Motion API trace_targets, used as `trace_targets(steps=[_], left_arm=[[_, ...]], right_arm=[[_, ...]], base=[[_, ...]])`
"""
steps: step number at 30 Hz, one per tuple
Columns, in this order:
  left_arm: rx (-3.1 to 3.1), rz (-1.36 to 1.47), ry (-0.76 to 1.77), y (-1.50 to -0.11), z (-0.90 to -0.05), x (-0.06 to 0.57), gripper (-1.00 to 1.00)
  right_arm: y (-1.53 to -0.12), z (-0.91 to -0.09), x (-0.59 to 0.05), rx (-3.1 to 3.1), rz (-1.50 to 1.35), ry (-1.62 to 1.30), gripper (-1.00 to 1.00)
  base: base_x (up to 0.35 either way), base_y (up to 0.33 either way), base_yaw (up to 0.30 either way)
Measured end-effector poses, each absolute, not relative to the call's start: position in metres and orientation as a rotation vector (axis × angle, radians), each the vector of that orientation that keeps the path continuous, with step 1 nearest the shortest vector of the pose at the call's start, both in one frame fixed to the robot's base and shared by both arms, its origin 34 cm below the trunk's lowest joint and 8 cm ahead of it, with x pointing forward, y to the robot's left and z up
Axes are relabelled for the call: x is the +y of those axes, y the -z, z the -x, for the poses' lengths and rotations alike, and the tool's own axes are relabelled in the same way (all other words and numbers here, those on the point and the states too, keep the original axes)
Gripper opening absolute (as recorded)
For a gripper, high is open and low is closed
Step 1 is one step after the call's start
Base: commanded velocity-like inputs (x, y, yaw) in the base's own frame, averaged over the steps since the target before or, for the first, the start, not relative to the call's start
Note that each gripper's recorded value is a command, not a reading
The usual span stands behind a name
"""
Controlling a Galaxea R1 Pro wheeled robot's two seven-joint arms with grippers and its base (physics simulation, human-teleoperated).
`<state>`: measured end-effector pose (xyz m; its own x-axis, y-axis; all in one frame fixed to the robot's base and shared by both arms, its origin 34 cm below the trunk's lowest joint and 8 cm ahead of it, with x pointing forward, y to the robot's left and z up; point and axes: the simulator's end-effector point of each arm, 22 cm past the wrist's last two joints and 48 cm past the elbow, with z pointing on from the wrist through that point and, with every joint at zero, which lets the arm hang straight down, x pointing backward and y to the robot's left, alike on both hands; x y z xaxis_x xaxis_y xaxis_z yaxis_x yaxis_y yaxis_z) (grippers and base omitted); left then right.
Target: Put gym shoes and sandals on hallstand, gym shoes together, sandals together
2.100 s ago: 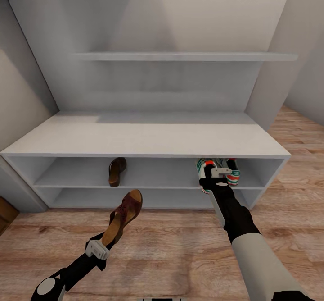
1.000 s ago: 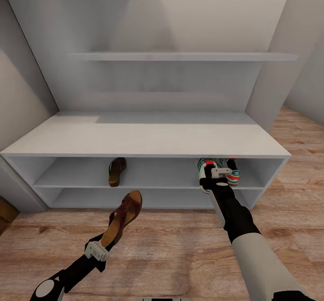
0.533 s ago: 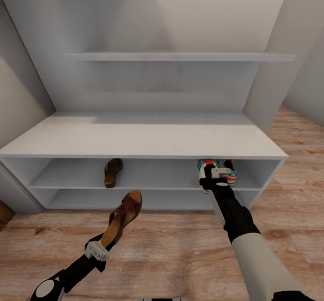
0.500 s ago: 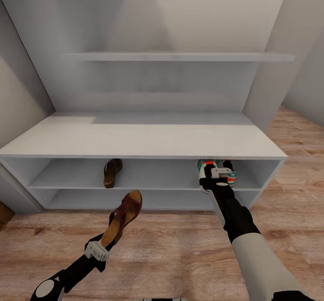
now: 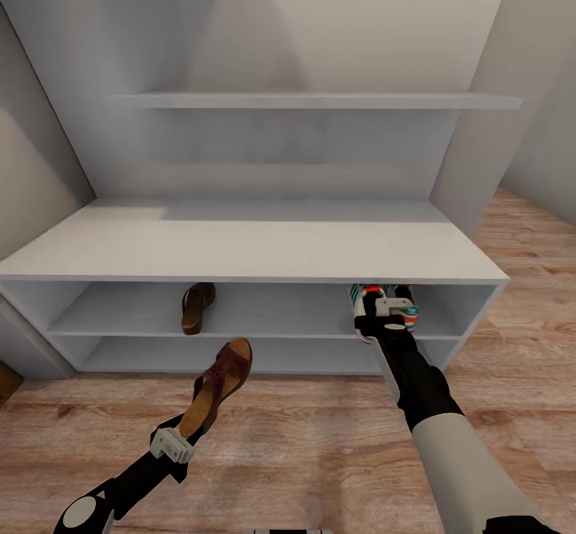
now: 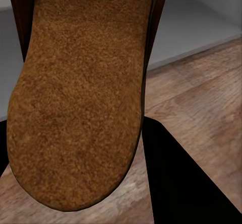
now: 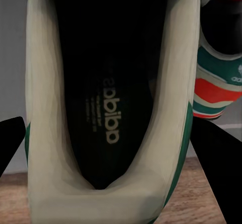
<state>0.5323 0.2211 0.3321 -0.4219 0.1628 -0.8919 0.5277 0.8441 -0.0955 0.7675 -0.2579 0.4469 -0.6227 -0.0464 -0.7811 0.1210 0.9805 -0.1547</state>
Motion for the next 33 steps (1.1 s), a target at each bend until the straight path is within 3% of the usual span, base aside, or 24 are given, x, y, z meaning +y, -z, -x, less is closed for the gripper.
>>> trace_targets(steps=[33], left_arm=[[1.994,-0.509,0.448,-0.3322,-0.5323,0.2207,-1.00]], right_arm=[[-0.4469,-0.7675,-0.2579,2.231,-0.052,0.240,-1.00]], base=[[0.046,0.000,0.000]])
